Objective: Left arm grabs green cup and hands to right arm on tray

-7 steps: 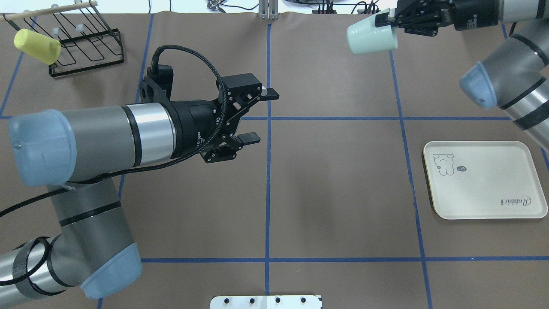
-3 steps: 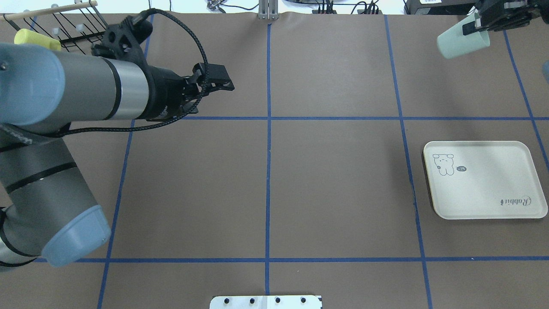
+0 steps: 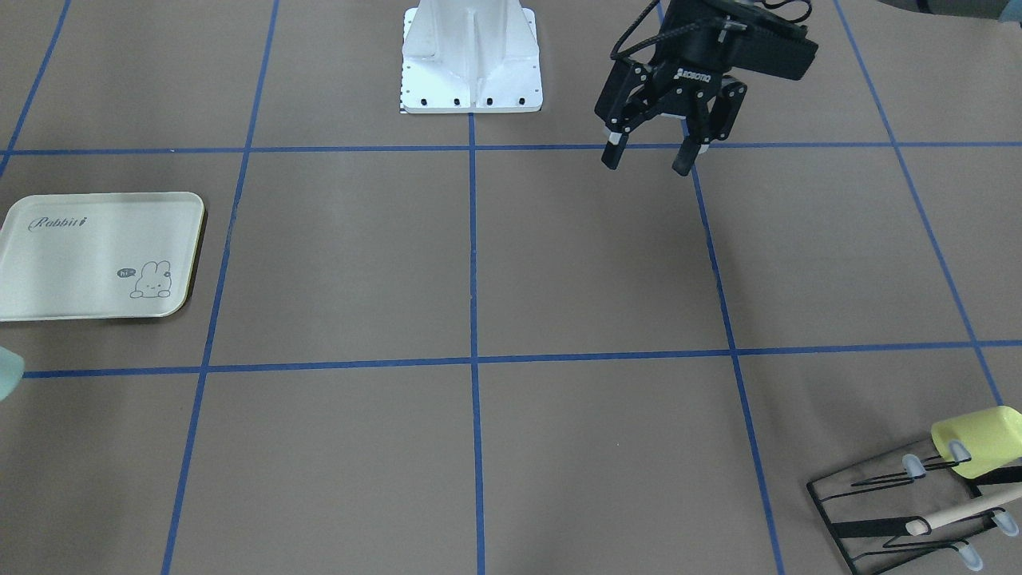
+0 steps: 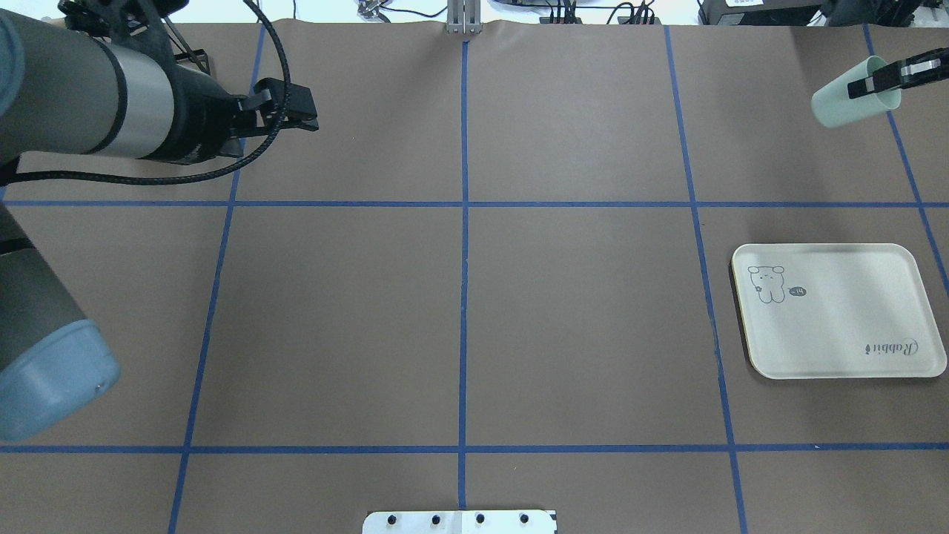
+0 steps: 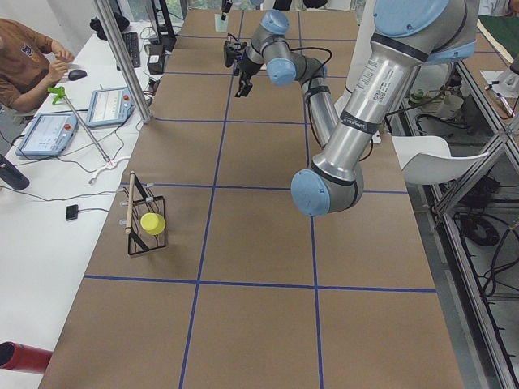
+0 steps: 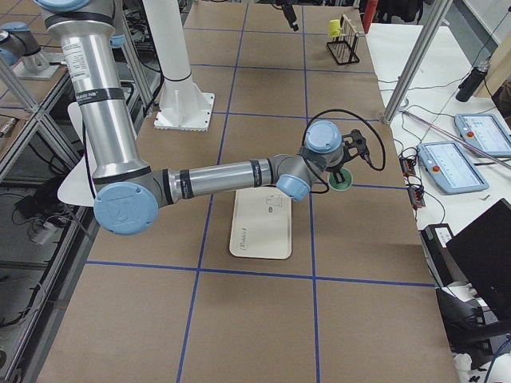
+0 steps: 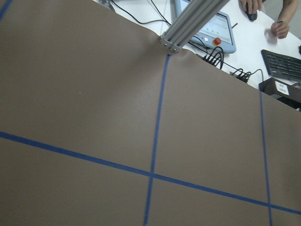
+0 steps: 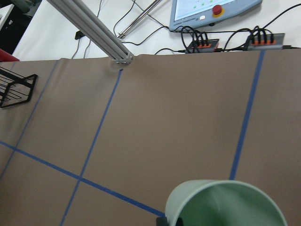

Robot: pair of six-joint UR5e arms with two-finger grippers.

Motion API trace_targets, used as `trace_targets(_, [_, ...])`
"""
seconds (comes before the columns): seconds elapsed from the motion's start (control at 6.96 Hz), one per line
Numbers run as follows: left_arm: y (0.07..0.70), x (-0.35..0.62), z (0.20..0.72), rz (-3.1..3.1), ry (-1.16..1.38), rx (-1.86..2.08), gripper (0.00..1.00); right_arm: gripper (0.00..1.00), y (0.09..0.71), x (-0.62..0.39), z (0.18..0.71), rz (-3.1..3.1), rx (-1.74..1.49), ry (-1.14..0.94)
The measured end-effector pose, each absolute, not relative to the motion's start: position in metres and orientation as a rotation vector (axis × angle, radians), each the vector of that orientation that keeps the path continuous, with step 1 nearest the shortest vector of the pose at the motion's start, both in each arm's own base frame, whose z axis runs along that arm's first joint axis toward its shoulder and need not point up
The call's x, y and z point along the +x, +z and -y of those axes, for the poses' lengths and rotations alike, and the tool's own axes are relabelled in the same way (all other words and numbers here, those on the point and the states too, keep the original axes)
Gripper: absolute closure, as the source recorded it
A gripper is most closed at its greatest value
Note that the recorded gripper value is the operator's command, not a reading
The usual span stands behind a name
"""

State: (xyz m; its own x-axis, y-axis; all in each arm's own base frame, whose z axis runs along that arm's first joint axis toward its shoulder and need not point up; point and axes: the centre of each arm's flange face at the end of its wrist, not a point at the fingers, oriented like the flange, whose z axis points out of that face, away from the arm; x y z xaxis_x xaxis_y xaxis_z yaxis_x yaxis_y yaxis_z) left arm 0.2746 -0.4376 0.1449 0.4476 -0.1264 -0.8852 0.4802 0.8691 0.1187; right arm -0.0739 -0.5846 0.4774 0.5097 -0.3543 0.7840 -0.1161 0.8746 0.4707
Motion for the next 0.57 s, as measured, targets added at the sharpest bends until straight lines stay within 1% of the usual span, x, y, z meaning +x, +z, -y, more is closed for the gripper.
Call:
trace_targets(0.29, [0.179, 0.238, 0.438, -0.957, -0.347, 0.415, 0.0, 1.0, 0.49, -0.08, 0.573, 0.861, 0.399, -0.232])
trace_targets(0.57, [0.209, 0.196, 0.445, -0.911, -0.297, 0.408, 0.0, 1.0, 0.48, -0.095, 0.522, 0.723, 0.236, -0.299])
